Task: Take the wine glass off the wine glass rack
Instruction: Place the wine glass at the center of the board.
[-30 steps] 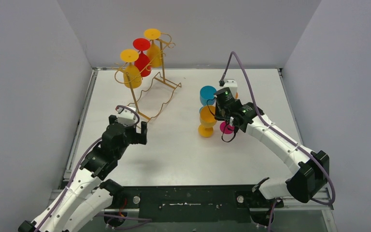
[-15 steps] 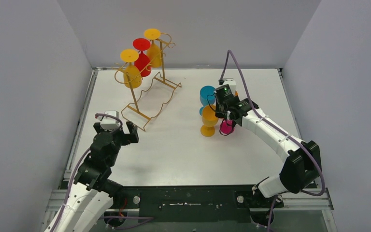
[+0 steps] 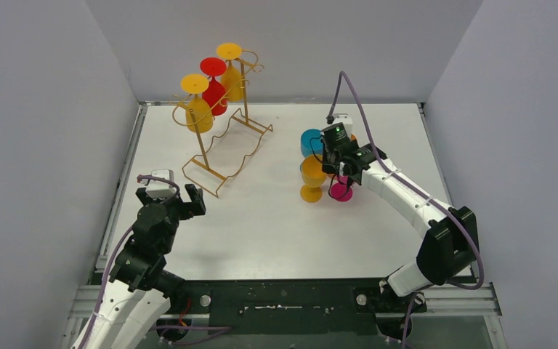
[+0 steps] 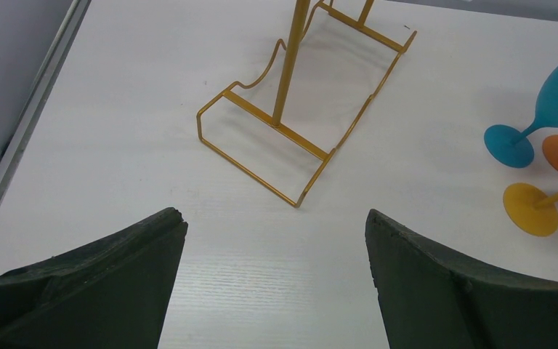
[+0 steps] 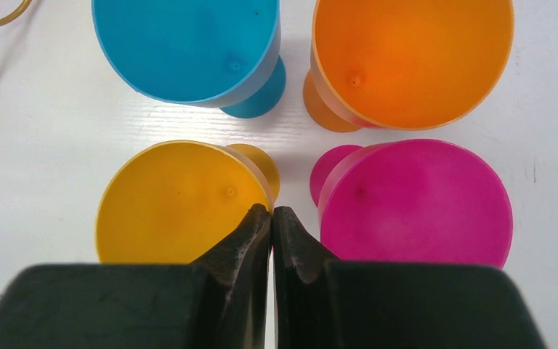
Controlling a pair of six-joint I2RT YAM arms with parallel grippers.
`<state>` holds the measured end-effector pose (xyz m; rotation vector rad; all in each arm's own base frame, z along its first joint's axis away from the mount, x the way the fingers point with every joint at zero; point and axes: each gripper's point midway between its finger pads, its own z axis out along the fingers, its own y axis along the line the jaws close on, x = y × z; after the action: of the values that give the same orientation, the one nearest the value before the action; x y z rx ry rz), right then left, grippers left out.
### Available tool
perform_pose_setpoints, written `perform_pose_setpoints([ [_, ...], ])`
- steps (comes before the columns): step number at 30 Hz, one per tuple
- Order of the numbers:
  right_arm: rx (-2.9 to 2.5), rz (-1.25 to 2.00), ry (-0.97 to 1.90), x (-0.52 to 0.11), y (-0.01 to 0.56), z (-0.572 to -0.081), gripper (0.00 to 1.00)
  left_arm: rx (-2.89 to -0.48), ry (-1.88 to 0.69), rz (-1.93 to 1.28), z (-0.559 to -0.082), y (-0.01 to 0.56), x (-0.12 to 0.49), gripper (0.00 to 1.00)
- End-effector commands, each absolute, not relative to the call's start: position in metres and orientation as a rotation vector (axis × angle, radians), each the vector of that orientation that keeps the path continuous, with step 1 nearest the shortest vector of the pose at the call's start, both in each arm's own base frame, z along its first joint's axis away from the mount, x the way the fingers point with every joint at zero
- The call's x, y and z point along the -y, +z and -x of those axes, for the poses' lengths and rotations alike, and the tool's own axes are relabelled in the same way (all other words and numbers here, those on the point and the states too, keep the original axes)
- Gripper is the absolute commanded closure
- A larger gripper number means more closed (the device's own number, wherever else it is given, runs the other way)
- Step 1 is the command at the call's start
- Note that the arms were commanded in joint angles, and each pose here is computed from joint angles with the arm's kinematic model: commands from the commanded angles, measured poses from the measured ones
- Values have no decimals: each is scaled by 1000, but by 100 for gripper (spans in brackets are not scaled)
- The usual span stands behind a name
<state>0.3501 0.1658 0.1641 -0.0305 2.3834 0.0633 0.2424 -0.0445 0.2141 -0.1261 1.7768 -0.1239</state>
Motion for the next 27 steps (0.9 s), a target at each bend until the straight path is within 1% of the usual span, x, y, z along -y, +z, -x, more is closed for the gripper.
perform_pose_setpoints([
  [1, -2309, 16, 74, -168, 188, -367, 95, -1729, -126, 163, -246, 227, 41, 8],
  [6, -2302, 17, 75, -166, 198, -367, 80, -1728, -129, 162, -246, 227, 42, 8],
  [10, -2290, 24, 98, -168, 207, -367, 73, -1727, -131, 160, -246, 228, 42, 9],
  [16, -2255, 57, 195, -181, 234, -366, 71, -1724, -137, 166, -245, 228, 42, 9],
  [22, -2208, 74, 372, -198, 258, -352, 61, -1763, -121, 200, -245, 224, 39, 9],
  [25, -2168, 100, 575, -218, 268, -335, 56, -1764, -95, 222, -245, 226, 34, 9],
  [27, -2117, 104, 699, -230, 277, -326, 54, -1781, -80, 228, -246, 225, 33, 18],
])
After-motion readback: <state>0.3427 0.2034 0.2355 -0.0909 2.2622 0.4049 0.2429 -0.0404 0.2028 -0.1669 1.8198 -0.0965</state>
